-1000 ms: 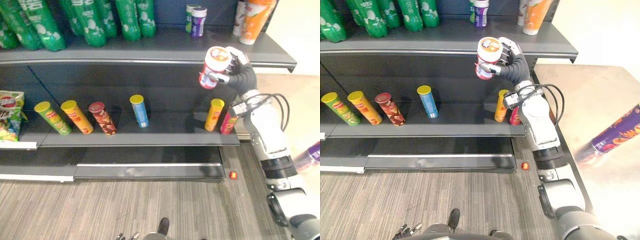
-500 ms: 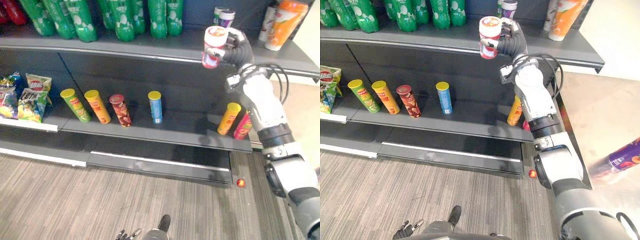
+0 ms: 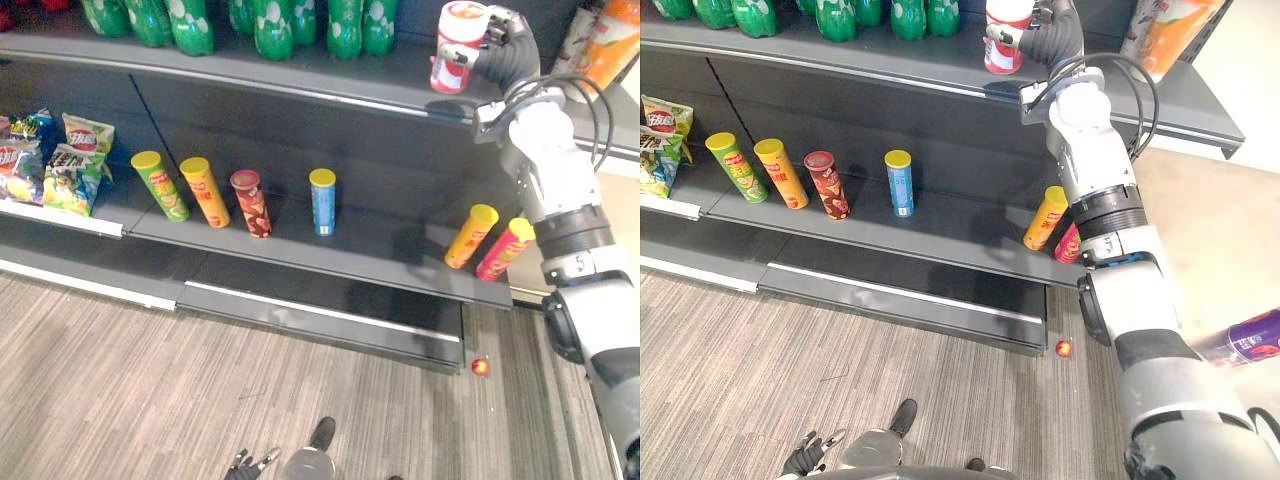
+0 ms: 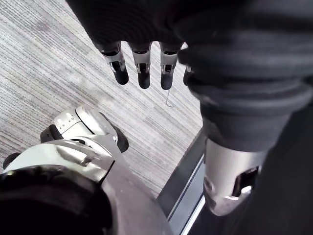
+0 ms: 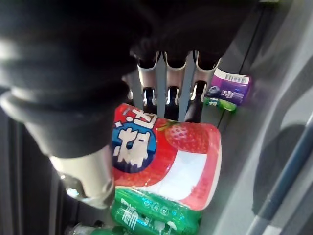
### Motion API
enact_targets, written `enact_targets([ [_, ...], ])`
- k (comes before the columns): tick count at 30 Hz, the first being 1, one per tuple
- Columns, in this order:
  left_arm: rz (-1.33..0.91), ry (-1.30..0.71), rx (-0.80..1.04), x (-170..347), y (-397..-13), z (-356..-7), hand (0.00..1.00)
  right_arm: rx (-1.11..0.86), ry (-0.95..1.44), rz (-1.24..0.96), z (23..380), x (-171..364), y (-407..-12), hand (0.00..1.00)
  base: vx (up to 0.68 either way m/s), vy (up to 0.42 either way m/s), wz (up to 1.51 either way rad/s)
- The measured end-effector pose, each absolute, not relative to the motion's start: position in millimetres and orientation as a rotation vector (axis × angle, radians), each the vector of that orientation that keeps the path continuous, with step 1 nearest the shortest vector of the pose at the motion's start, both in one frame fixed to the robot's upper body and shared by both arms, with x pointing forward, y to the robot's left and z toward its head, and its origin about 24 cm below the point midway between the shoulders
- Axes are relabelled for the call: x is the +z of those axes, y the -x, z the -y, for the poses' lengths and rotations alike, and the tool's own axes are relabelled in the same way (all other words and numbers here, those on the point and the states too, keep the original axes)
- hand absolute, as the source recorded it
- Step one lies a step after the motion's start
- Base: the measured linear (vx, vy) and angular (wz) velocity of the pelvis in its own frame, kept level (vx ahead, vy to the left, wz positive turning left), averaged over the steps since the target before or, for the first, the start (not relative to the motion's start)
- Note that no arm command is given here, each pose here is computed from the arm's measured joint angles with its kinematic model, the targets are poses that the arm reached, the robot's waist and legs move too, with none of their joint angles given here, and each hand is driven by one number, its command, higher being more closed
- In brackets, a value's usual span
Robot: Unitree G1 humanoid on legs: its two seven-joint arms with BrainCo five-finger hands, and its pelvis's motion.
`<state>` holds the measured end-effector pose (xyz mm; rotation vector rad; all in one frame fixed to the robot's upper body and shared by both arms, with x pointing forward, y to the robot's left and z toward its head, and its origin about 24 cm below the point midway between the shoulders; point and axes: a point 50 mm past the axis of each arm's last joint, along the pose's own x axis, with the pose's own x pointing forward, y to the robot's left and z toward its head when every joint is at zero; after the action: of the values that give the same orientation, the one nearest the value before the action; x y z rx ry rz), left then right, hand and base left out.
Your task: Put the gum and the chips on the shelf.
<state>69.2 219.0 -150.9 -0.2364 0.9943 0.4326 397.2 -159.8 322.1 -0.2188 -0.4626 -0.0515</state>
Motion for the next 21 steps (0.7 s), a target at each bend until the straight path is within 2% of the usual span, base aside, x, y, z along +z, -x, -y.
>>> enact_targets([
  [7,-0.96,0.24,0.436,-147.8,-79.4,-222.1,0.0,-0.093,0.206,0.433,164.9,325.6,-402.6,1.0,0.02,-0.001,0.02],
  [20,-0.902,0.254,0.43,-142.0,-96.5,-223.0,0.0,-0.16,0.166,0.569,169.7,350.2,-395.4,1.0,0.0,0.0,0.0],
  [21,-0.9,0.254,0.428,-141.7,-97.7,-223.0,0.0,-0.164,0.169,0.569,171.2,350.5,-395.2,0.0,0.0,0.0,0.0],
])
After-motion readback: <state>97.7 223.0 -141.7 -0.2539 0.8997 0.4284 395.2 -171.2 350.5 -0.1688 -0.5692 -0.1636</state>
